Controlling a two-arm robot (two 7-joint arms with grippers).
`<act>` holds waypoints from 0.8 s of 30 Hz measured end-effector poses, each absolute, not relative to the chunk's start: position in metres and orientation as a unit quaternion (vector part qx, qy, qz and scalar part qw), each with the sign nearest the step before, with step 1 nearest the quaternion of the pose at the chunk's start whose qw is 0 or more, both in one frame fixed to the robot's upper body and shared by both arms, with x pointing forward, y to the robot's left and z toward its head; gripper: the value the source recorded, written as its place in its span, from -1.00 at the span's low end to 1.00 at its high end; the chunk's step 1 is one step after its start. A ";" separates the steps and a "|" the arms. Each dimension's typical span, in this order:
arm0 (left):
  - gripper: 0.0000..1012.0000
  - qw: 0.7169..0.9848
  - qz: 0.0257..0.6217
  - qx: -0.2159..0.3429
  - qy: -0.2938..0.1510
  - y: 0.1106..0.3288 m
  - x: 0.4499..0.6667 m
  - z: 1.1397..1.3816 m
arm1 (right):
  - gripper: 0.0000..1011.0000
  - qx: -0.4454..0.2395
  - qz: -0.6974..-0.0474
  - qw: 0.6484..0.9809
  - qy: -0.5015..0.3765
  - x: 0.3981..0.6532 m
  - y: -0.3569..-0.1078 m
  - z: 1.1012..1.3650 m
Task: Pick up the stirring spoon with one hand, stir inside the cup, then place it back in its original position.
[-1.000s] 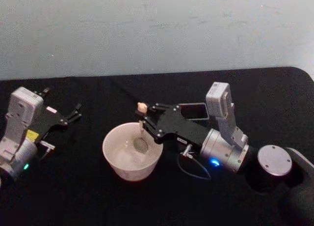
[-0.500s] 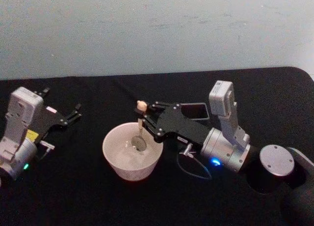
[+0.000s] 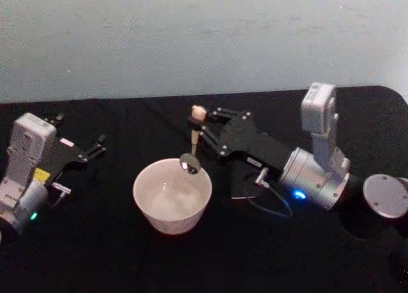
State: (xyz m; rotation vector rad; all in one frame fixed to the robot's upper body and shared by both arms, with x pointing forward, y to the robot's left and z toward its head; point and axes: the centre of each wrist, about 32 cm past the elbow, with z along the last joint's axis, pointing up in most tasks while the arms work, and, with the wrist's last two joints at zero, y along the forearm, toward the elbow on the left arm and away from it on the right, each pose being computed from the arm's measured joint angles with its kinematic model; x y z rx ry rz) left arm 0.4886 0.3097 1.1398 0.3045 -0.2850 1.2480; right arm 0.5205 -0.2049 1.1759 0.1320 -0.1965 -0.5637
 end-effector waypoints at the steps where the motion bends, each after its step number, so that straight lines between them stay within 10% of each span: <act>1: 0.98 0.791 0.580 0.141 -0.132 0.310 0.489 1.140 | -0.59 0.066 -0.279 0.953 -0.099 0.520 -0.206 1.178; 24: 0.98 0.791 0.580 0.141 -0.132 0.310 0.489 1.140 | -0.59 0.087 -0.312 0.936 -0.137 0.509 -0.264 1.222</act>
